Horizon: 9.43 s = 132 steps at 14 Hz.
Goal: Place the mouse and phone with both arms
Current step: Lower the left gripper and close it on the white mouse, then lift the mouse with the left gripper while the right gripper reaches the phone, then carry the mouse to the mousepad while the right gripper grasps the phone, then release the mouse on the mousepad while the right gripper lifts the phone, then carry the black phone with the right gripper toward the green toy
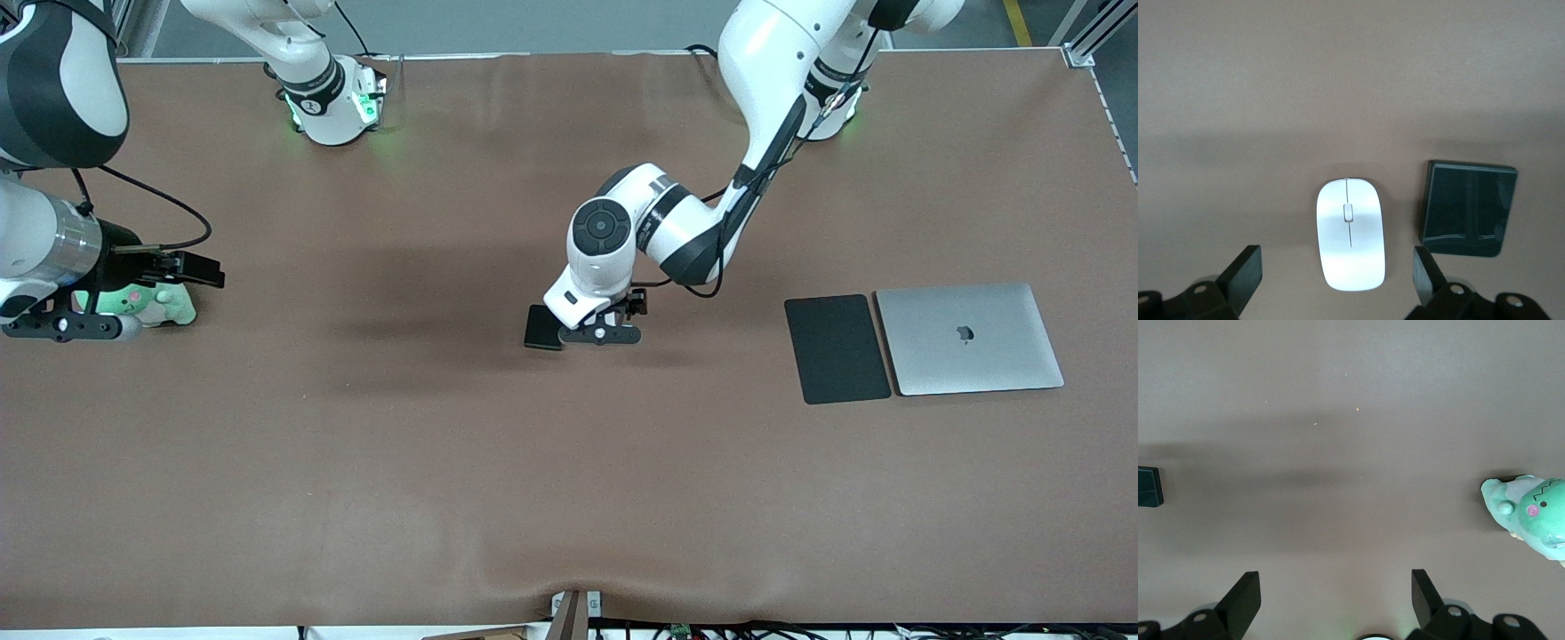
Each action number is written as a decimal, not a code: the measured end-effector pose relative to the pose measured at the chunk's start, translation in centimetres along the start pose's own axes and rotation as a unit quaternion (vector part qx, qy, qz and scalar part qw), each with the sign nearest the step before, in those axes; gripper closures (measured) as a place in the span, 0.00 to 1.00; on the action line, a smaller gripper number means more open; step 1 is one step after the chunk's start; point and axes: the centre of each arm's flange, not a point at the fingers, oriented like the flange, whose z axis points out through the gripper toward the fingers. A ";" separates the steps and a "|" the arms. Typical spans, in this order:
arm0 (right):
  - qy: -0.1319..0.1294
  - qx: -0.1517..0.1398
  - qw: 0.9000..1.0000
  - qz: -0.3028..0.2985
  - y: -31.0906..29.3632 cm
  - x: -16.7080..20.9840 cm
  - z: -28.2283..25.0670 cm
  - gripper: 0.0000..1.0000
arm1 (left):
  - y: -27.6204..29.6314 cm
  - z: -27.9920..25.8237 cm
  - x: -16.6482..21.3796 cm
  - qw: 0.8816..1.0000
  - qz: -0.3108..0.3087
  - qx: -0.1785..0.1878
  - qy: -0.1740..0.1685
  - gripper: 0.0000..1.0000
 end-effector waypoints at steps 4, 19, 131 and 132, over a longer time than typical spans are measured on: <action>-0.002 0.026 1.000 -0.010 -1.7 -0.2 0.0 0.00 | -0.3 2.5 0.0 1.000 -0.003 0.011 -0.014 0.00; 0.010 0.021 1.000 0.009 -10.9 0.9 2.5 0.00 | -0.1 8.2 -0.7 0.999 -0.038 0.007 -0.014 0.00; 0.072 -0.006 0.997 0.009 19.0 2.3 37.0 0.20 | -42.9 -39.1 -3.0 0.999 -0.040 0.011 0.032 0.00; 0.072 -0.007 0.997 0.009 19.0 2.3 37.0 0.14 | -42.9 -39.1 -3.0 0.999 -0.040 0.011 0.032 0.00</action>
